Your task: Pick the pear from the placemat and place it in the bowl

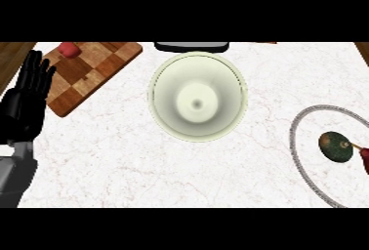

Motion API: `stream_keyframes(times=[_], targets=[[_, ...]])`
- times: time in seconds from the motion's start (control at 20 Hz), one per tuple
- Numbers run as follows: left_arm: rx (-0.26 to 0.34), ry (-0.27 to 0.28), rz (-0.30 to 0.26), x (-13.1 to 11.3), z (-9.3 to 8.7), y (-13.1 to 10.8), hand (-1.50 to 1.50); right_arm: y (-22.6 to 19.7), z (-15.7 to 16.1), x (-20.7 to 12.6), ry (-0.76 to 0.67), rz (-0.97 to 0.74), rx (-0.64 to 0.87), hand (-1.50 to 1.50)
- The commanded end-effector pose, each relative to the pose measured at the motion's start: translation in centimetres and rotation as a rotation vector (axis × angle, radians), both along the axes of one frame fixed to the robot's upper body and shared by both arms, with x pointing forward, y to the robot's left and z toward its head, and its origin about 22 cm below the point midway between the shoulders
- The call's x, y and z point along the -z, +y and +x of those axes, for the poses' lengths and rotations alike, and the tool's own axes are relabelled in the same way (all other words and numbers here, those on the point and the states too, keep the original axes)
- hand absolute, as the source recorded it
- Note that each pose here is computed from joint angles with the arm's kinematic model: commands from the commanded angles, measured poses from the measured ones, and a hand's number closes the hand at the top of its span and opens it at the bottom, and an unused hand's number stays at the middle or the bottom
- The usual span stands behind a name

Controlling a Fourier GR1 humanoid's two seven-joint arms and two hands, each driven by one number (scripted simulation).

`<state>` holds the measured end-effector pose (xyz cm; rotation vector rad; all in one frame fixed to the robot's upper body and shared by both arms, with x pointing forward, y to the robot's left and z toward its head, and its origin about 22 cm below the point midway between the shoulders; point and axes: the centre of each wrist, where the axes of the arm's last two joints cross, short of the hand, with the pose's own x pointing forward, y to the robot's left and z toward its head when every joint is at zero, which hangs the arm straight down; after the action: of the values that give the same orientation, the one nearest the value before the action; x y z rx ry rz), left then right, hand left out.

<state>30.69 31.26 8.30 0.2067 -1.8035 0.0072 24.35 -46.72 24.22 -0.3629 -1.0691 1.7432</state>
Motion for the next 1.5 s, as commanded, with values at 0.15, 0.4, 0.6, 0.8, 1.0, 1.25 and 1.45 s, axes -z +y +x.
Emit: stream_keyframes(times=[0.15,0.4,0.6,0.8,1.0,1.25,1.45], targets=[[0.009,-0.001,-0.006,0.1,-1.8,-0.8,0.00,-0.4,0.1,5.6,0.174,0.036,-0.046,-1.50],[0.007,-0.004,-0.014,-0.7,-0.2,0.4,0.00,-2.2,1.5,6.9,0.168,0.039,-0.017,-1.50],[-0.004,0.001,-0.005,-0.1,0.8,0.6,0.00,-2.0,2.5,10.2,0.178,0.030,-0.023,-1.50],[-0.010,0.003,-0.002,0.4,0.3,0.3,0.00,-2.2,4.1,11.4,0.174,0.046,-0.013,-1.50],[-0.005,0.008,-0.004,0.9,-1.0,1.1,0.00,-1.8,3.9,13.2,0.188,0.064,-0.059,-1.50],[-0.019,0.008,0.001,0.2,-0.5,2.2,0.00,-2.3,4.1,13.6,0.185,0.111,-0.104,-1.50],[-0.012,0.016,-0.001,0.3,-1.2,0.8,0.00,-0.4,5.8,16.1,0.202,0.037,-0.094,-1.50]])
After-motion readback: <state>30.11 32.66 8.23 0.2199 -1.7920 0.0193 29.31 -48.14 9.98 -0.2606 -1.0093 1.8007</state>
